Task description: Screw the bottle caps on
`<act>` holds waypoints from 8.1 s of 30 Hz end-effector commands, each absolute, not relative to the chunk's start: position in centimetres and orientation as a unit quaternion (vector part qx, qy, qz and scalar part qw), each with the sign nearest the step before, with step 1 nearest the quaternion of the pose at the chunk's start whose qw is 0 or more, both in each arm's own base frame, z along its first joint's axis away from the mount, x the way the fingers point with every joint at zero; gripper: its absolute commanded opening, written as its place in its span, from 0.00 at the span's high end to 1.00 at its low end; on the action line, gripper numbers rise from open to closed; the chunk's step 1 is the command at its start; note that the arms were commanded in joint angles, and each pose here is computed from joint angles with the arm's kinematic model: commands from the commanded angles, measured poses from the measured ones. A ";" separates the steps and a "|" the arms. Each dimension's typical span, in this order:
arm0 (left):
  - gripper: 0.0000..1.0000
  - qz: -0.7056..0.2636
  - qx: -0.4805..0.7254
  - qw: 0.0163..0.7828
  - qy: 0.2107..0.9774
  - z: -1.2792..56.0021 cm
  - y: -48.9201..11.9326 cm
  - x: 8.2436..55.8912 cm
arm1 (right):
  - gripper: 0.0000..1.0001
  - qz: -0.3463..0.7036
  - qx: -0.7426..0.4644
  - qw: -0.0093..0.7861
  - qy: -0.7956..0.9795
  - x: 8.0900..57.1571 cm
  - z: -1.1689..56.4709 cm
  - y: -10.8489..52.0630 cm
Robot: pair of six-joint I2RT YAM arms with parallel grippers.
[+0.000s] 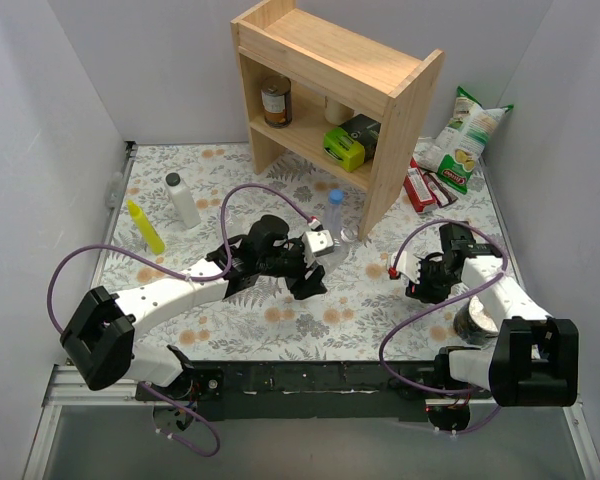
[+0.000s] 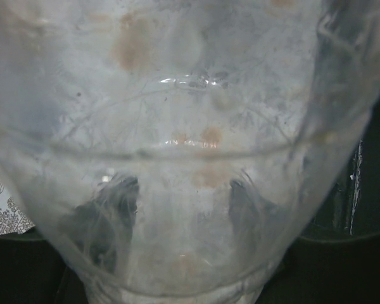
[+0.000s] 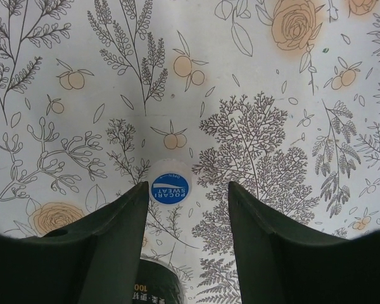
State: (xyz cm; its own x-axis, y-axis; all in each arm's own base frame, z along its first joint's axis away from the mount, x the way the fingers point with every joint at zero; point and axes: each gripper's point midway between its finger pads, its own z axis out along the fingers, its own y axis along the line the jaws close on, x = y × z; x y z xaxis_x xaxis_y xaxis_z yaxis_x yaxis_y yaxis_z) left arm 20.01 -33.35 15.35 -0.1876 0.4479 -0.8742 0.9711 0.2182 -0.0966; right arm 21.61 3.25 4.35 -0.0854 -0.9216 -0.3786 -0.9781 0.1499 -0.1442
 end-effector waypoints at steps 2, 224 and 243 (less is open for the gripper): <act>1.00 -0.355 0.516 0.394 0.673 17.4 -33.8 20.7 | 0.41 0.066 -0.642 0.194 0.739 21.8 3.6 2.9; 1.00 -0.404 0.421 0.497 0.642 14.2 -29.5 21.1 | 0.09 0.356 -0.659 0.316 0.583 14.5 27.8 27.9; 1.00 -0.413 0.474 0.455 0.630 12.9 -29.5 20.0 | 0.04 0.344 -0.647 0.400 0.550 19.8 32.3 30.7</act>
State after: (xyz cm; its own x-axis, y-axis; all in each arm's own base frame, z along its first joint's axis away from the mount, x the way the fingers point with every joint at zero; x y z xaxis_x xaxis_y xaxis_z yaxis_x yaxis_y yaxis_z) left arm 19.53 -28.66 11.23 -0.1878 0.2337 -0.9540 0.9596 0.2510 -0.1274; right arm 20.07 28.98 29.88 0.0794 -0.5311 -0.8436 -0.9961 -0.0092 -0.0880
